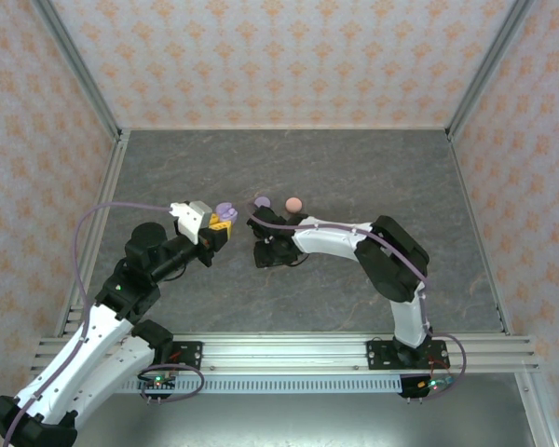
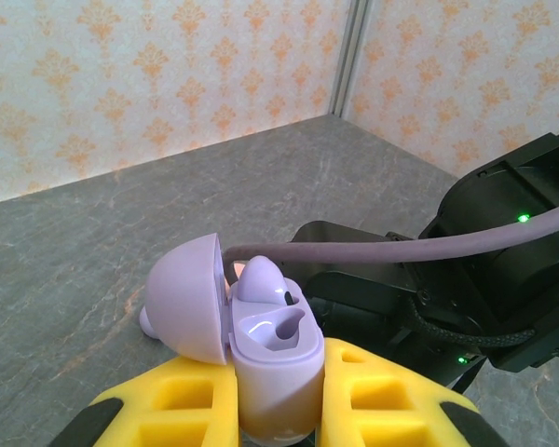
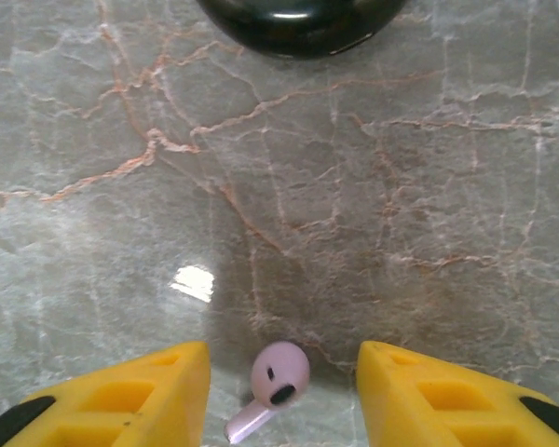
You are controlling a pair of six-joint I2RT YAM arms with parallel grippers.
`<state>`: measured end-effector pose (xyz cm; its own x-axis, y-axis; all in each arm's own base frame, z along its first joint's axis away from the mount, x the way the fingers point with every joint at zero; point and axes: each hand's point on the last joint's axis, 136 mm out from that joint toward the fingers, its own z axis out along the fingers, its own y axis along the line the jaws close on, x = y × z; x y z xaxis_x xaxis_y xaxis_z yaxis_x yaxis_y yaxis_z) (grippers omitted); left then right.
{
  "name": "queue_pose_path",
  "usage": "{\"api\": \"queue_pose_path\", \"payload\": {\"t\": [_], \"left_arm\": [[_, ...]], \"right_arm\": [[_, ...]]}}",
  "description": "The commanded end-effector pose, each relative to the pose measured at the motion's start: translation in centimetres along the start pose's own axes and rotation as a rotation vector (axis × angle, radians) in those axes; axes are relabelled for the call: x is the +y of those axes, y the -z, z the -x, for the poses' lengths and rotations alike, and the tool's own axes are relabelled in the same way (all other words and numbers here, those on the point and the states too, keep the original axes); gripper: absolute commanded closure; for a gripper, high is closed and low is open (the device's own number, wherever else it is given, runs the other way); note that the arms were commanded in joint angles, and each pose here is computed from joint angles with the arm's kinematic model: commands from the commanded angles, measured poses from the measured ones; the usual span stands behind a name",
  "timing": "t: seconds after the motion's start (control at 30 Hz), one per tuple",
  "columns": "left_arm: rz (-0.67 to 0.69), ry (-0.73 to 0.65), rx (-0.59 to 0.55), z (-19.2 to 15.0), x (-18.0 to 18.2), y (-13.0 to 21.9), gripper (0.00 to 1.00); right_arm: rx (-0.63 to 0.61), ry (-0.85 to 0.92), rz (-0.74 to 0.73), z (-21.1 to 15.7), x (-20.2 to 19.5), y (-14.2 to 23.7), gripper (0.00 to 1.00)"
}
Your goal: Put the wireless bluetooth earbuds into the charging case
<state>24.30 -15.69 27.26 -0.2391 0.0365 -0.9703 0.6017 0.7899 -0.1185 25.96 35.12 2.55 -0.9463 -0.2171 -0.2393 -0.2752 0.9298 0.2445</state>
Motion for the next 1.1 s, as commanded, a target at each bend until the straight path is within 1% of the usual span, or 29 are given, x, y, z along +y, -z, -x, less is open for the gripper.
{"api": "queue_pose_path", "payload": {"t": [0.0, 0.23, 0.37, 0.43, 0.73, 0.83, 0.97, 1.07], "left_arm": [[0.005, -0.023, -0.005, -0.1, 0.0, 0.0, 1.0], [0.007, -0.024, -0.006, -0.1, 0.1, 0.0, 1.0], [0.007, -0.022, -0.002, -0.2, 0.1, 0.0, 1.0], [0.007, -0.023, -0.004, -0.1, 0.1, -0.1, 1.0], [0.003, -0.018, -0.002, -0.2, 0.1, -0.2, 1.0], [0.003, -0.016, 0.0, -0.3, 0.0, -0.2, 1.0], [-0.001, -0.005, -0.005, -0.2, 0.0, -0.2, 1.0], [-0.01, 0.006, -0.011, -0.1, -0.2, -0.3, 1.0]], "right_arm": [[-0.001, 0.015, 0.006, 0.4, 0.5, -0.4, 0.53], [0.009, 0.015, -0.004, 0.3, 0.5, -0.5, 0.54], [0.018, 0.013, -0.013, -0.1, 0.3, -0.2, 0.59], [0.021, 0.013, -0.016, -0.2, 0.3, -0.1, 0.64], [0.034, 0.023, -0.04, -1.0, -0.2, 0.1, 0.79], [0.005, 0.035, -0.056, -0.6, -0.5, 1.0, 0.81], [-0.049, 0.057, -0.065, 0.3, -0.8, 2.6, 0.82], [-0.111, 0.078, -0.031, 1.4, -0.5, 4.6, 0.82]]}}
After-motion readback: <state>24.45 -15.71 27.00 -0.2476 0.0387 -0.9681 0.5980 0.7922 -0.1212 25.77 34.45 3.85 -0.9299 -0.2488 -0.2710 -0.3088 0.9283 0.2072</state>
